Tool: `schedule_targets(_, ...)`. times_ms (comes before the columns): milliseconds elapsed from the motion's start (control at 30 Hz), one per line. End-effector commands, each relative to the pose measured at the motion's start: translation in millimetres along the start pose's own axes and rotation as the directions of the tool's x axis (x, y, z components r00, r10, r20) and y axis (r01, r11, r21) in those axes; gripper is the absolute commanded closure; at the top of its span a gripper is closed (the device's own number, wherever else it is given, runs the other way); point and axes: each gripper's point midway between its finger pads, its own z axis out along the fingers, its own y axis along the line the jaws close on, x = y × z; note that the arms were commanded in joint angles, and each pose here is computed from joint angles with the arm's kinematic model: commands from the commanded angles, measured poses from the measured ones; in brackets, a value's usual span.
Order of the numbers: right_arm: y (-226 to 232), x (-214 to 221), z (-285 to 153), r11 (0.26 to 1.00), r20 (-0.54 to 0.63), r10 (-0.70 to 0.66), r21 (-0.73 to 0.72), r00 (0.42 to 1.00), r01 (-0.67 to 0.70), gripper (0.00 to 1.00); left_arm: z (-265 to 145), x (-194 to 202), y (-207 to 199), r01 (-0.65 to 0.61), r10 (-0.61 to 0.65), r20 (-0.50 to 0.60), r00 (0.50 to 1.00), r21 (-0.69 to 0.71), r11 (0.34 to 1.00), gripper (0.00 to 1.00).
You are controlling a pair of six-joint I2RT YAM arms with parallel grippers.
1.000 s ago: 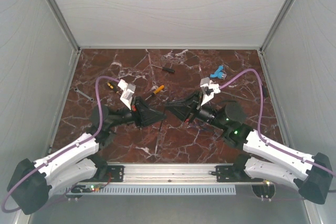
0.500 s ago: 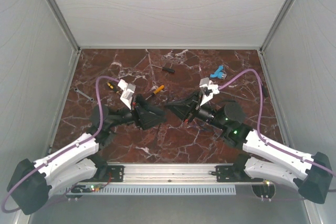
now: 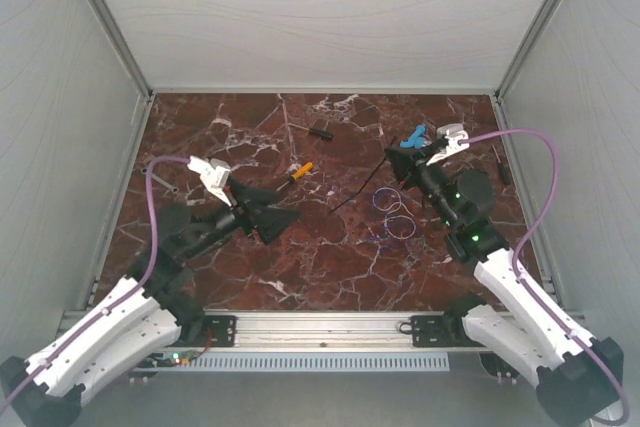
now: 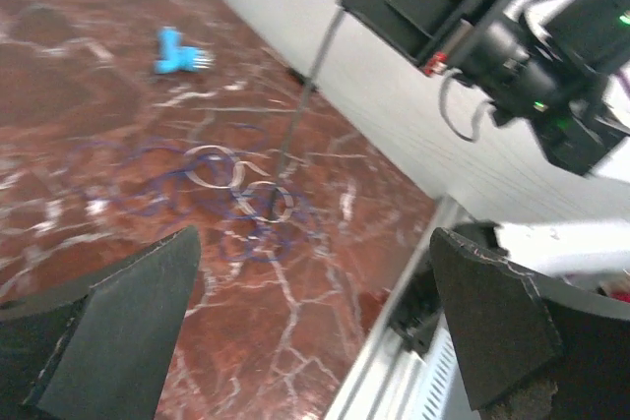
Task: Zip-tie the wires
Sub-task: Tie the cable at the center of the board.
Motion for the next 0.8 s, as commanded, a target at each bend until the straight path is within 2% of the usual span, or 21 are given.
schedule_targets(0,-75.1,5.3,-3.7,0.961,-0.013,-0.106,0.255,0.994,0.106,1.00,-25.2,-12.6,53.1,-0.054,0.049,-0.021,0.999,-0.368,0.928,0.00)
schedule_targets(100,-133.7,5.7,-10.8,0.899,-0.018,-0.093,0.429,0.996,0.092,1.00,-38.2,-7.6,66.4,-0.042,0.017,-0.057,0.998,-0.467,0.883,0.00)
schedule_targets(233,-188.4,8.6,-20.8,0.834,-0.045,-0.140,0.533,0.989,0.143,1.00,-49.5,7.9,65.9,-0.079,-0.003,-0.167,0.986,-0.480,0.874,0.00)
schedule_targets(333,-219.2,13.9,-26.9,0.777,-0.109,-0.203,0.587,0.973,0.228,1.00,-56.5,17.3,68.2,-0.111,-0.009,-0.235,0.972,-0.492,0.864,0.00)
schedule_targets(500,-251.0,31.9,-29.0,0.706,-0.212,-0.275,0.618,0.938,0.346,1.00,-62.7,38.3,74.7,-0.103,-0.067,-0.300,0.951,-0.515,0.851,0.00)
schedule_targets(633,-259.9,40.6,-22.5,0.703,-0.244,-0.320,0.586,0.915,0.402,1.00,-62.4,54.6,77.5,-0.086,-0.084,-0.312,0.947,-0.494,0.865,0.00)
schedule_targets(767,-265.1,50.2,-15.5,0.700,-0.303,-0.363,0.536,0.881,0.473,1.00,-65.4,54.1,80.2,-0.089,-0.082,-0.304,0.949,-0.509,0.856,0.00)
